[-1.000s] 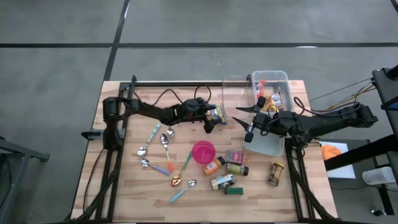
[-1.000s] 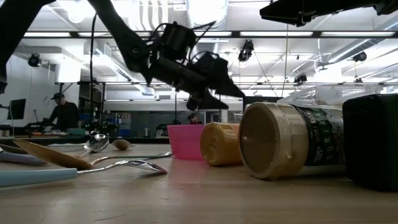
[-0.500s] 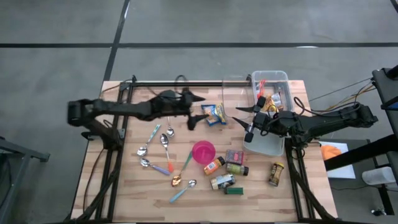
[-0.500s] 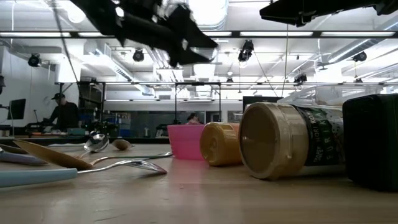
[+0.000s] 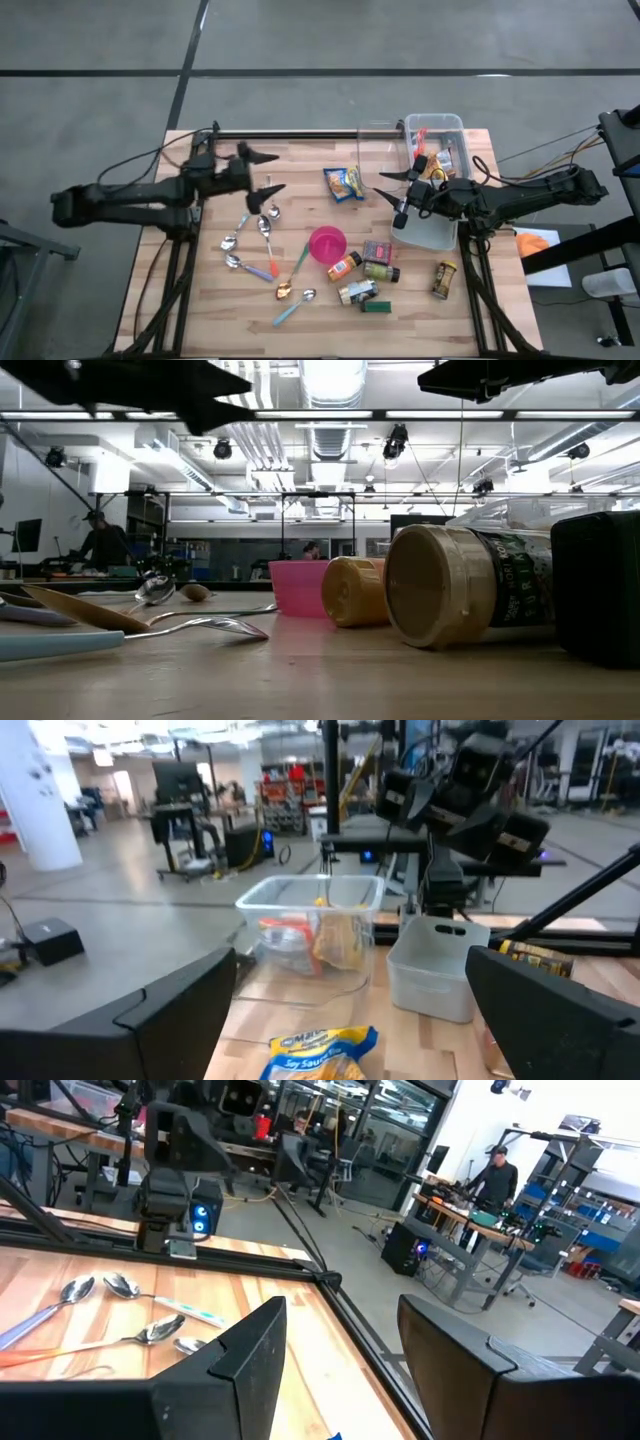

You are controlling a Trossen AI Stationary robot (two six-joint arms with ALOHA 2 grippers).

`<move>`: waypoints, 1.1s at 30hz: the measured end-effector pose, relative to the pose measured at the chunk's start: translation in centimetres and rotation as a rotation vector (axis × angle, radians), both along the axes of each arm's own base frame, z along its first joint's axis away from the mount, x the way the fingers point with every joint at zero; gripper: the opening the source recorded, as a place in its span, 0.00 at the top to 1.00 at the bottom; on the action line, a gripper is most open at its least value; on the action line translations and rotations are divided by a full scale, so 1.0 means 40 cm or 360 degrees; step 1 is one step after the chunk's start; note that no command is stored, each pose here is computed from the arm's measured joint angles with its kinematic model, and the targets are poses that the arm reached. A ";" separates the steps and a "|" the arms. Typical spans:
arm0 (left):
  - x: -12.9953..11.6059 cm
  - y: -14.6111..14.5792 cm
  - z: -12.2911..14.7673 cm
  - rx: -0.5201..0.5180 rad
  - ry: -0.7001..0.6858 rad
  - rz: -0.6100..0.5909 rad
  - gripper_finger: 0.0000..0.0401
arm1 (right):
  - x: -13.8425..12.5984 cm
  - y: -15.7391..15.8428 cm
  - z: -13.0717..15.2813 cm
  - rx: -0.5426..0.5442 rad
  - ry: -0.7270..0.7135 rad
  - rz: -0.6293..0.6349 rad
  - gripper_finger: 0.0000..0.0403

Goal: Pick & Place Food Item
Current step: Put the blue noodle pack into the white bin

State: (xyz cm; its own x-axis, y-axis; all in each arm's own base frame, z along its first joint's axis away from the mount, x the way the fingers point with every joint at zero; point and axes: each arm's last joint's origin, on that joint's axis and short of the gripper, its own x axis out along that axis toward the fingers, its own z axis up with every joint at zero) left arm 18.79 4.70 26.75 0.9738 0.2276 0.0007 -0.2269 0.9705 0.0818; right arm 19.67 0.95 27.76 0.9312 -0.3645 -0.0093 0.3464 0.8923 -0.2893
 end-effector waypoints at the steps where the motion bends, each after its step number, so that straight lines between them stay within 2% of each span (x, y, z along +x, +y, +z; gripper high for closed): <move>1: -0.017 -0.004 -0.005 0.0003 -0.0018 0.0001 0.01 | 0.000 0.000 0.000 0.0000 0.0000 0.0001 0.52; 6: -0.078 -0.019 -0.024 0.0009 -0.0059 0.0005 0.01 | 0.000 0.000 0.000 0.0000 -0.0001 0.0001 0.52; 11: -0.105 -0.026 -0.035 0.0000 -0.0067 0.0005 0.01 | 0.000 0.000 0.000 0.0000 0.0000 0.0000 0.52; 33: -0.106 -0.026 -0.054 -0.0061 0.0004 0.0006 0.01 | 0.000 0.000 0.000 0.0000 -0.0001 0.0000 0.52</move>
